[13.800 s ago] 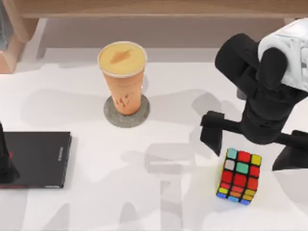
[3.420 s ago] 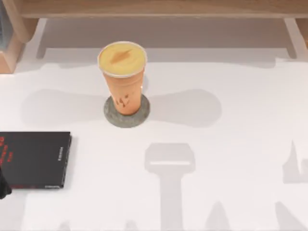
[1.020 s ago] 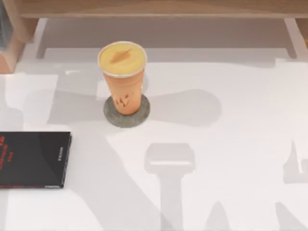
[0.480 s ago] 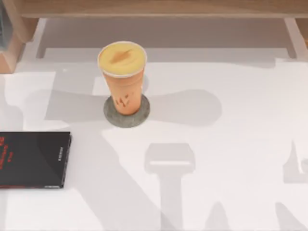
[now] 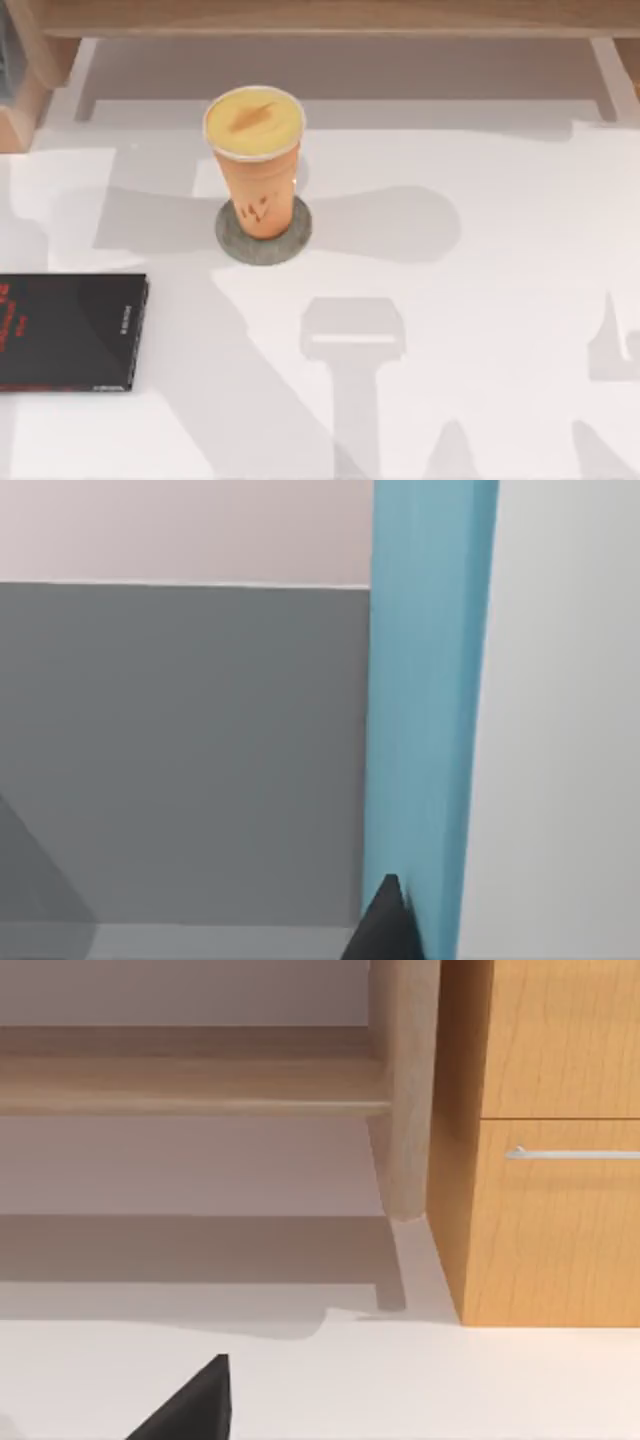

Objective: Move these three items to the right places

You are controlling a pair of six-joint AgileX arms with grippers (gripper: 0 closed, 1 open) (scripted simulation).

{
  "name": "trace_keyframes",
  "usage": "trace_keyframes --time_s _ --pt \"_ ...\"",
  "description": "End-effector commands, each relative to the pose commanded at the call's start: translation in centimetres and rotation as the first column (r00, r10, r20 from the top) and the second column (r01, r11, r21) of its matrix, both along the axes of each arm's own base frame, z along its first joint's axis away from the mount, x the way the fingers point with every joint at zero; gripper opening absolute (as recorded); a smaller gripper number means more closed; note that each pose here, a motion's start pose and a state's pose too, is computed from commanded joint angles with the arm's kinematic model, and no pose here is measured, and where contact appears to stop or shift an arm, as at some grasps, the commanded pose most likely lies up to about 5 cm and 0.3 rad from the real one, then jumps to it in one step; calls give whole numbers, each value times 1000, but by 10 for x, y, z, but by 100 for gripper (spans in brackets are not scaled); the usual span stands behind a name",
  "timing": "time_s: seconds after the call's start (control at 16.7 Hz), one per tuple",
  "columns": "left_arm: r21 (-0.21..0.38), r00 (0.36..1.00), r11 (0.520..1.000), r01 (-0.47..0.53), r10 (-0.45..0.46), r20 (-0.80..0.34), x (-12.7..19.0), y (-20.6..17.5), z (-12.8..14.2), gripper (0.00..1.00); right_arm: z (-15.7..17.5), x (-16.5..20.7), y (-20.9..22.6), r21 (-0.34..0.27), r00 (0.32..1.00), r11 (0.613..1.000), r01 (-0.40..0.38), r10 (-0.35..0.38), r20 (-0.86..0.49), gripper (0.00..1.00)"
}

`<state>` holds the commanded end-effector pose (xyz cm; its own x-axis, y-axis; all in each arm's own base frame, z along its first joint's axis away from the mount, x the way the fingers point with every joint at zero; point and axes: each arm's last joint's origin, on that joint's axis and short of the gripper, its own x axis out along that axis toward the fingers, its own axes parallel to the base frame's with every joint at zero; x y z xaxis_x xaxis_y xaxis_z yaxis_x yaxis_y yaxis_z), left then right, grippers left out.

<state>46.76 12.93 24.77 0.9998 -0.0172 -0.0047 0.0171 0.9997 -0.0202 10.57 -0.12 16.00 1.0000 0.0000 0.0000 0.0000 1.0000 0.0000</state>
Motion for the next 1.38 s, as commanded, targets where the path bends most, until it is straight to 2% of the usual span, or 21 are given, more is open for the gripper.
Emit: trace_keyframes --time_s 0.12,0.18,0.72,1.02,1.38 --pt "0 1000 1000 0 0 0 0 0 0 2 0 0 0 0 1000 1000 0 0 0 100" --pt "0 1000 1000 0 0 0 0 0 0 0 0 0 0 0 1000 1000 0 0 0 100" --pt "2 1000 1000 -2 2 0 -1 1 1 0 0 0 0 0 1000 1000 0 0 0 100" --pt "33 999 998 -47 47 11 -12 13 22 0 0 0 0 0 1000 1000 0 0 0 100" --pt "2 1000 1000 -1 1 1 -10 1 10 0 0 0 0 0 1000 1000 0 0 0 100"
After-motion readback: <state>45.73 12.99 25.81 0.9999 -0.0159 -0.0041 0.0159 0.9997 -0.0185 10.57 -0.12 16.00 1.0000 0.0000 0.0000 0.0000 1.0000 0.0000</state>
